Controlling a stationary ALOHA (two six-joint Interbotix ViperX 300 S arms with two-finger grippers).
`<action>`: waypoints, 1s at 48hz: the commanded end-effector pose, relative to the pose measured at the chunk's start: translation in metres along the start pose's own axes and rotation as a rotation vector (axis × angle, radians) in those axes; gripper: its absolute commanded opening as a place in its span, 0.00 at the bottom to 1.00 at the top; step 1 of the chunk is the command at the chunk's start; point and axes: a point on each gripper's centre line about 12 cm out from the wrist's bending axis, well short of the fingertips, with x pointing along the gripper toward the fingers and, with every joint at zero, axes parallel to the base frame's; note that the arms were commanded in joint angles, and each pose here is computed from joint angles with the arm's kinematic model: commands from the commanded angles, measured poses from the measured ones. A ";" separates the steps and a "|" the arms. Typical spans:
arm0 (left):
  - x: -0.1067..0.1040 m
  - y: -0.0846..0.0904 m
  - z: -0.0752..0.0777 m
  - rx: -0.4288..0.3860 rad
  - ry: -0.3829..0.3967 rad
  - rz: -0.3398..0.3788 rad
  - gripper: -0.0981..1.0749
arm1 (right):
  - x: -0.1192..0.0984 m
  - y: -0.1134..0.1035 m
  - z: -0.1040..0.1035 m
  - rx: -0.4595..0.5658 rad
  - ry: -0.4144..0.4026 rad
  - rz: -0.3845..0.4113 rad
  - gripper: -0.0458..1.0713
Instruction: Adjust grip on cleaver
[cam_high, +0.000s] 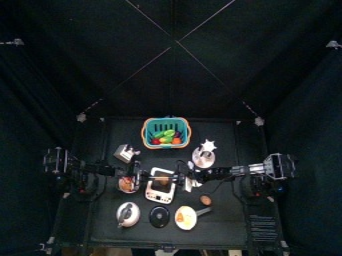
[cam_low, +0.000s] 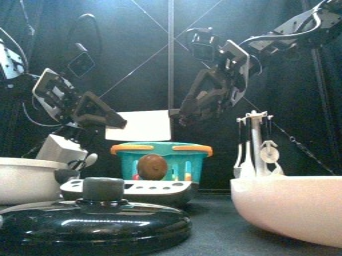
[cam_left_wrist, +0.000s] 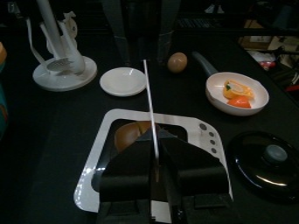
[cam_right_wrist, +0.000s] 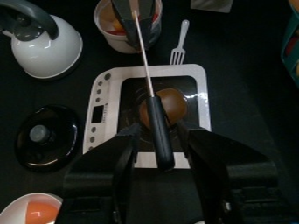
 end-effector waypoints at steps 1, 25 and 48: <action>0.004 0.002 0.008 0.004 -0.027 0.003 0.47 | -0.004 0.001 0.015 0.002 -0.041 0.006 0.68; 0.015 0.000 0.000 0.004 0.004 -0.013 0.46 | -0.003 -0.013 0.009 0.010 -0.012 -0.082 0.54; 0.013 -0.003 0.000 0.006 0.003 -0.021 0.46 | -0.003 -0.018 0.001 0.019 0.010 -0.108 0.54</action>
